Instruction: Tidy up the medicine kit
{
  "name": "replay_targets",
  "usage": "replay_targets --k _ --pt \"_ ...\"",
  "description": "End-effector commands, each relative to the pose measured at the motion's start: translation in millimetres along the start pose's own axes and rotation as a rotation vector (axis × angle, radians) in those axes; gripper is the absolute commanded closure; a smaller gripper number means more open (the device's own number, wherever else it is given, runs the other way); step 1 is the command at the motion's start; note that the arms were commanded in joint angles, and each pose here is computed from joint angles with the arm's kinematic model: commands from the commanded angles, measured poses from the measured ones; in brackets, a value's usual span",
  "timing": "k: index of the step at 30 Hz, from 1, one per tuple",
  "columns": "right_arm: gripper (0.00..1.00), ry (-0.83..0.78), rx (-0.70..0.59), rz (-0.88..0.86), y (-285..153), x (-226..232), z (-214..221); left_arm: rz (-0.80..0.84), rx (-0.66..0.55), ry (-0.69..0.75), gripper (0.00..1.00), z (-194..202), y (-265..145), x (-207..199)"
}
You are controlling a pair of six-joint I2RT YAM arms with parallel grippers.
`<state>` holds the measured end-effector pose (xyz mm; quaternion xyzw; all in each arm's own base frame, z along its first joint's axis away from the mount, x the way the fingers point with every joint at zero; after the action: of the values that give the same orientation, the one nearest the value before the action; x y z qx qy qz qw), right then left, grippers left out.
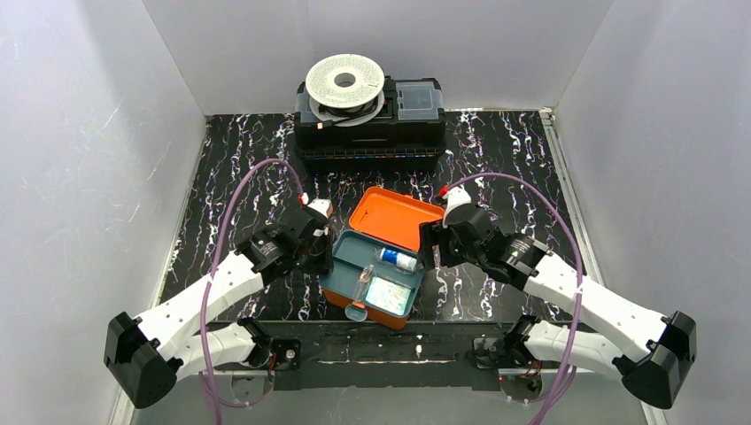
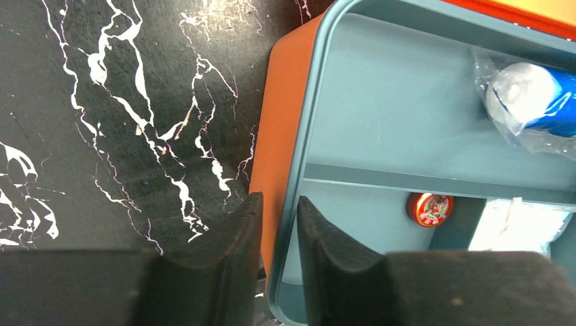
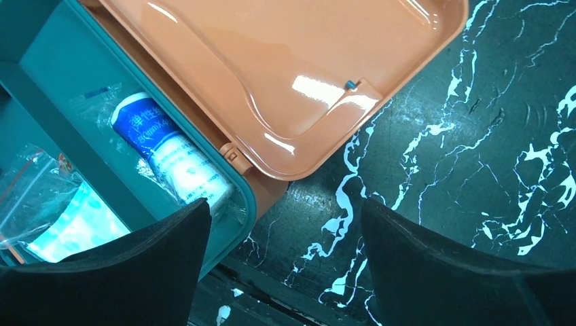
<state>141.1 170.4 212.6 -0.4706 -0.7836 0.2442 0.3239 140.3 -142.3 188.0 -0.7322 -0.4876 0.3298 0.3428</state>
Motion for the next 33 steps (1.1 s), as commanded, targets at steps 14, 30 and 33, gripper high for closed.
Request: replay_targets --k 14,30,33 --pt "0.08 0.353 -0.185 0.031 -4 -12 -15 -0.194 -0.011 -0.077 1.00 11 -6 22" --pt "0.07 0.561 -0.270 -0.103 21 -8 -52 -0.177 0.035 -0.060 1.00 21 -20 25" --pt "0.07 0.576 -0.282 -0.161 29 -8 -62 -0.164 0.046 -0.050 1.00 21 -22 24"
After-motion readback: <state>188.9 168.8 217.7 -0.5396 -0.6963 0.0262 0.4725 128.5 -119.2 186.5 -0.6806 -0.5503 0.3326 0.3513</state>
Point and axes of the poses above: each gripper's point midway between its finger pads, its own y axis out along the fingers, its own x axis along the line the jaws close on, z = x × y, the point moved 8 cm from there along -y, back along the fingers, and after that the axes turned 6 degrees about y, right-handed, at the moved point
